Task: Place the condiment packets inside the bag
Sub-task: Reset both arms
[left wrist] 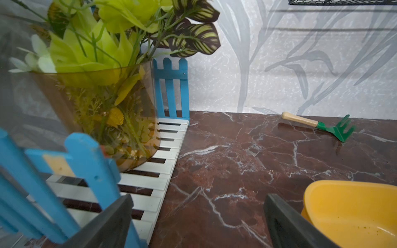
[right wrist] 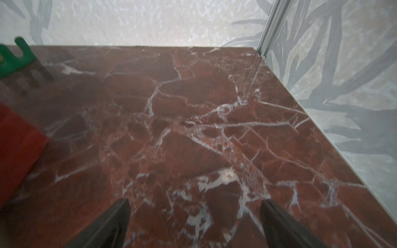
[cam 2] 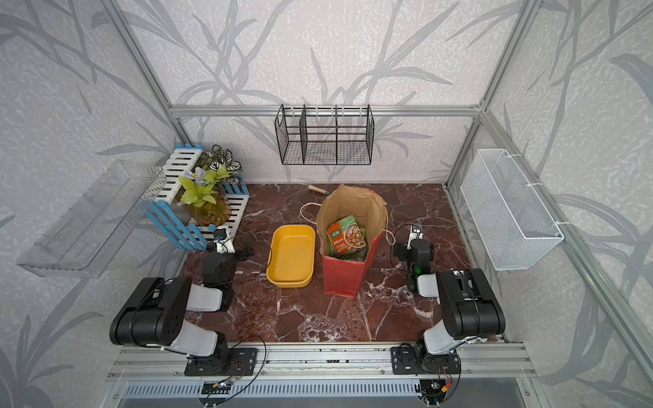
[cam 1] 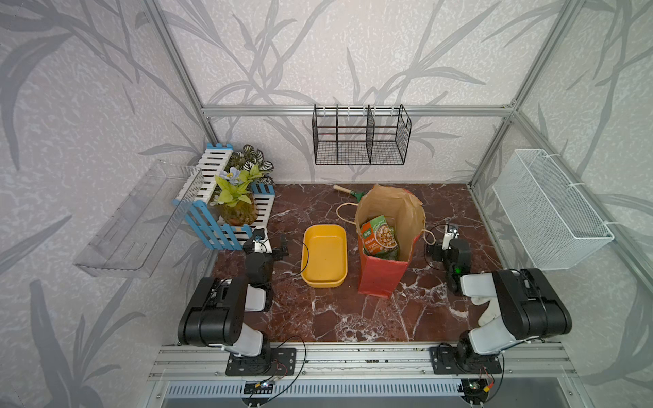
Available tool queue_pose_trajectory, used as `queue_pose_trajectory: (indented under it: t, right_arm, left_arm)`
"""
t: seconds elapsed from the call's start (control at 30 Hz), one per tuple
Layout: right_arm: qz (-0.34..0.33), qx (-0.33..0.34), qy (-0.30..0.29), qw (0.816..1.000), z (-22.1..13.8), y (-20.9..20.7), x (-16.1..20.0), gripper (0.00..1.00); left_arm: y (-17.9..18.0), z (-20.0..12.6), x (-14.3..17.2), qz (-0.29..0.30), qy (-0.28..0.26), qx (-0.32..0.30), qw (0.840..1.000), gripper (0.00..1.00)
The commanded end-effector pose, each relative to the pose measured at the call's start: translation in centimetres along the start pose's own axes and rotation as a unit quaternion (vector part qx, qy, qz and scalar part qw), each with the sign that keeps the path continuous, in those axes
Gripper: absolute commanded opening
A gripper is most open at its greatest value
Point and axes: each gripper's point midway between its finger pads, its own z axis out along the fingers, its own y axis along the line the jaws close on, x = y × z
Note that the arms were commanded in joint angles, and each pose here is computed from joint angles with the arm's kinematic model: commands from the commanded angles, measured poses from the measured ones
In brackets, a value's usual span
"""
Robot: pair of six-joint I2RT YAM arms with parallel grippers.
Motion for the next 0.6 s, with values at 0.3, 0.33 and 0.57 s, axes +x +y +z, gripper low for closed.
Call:
queue_pose_trajectory:
  t: [0.3,0.33,0.57]
  right_arm:
    - [0.014,-0.028,-0.002,1.000,0.10,0.52,-0.97,0.99]
    - [0.014,-0.028,-0.002,1.000,0.10,0.50,-0.95,0.99]
    - [0.014,-0.028,-0.002,1.000,0.09,0.53,-0.97,0.99]
  left_arm:
    - [-0.13,0.34,1.19,0.009,0.028,-0.005,1.000,1.00]
    - [-0.17,0.35,1.16,0.009,0.027,-0.004,1.000,1.00]
    - [-0.16,0.35,1.14,0.009,0.027,-0.005,1.000,1.00]
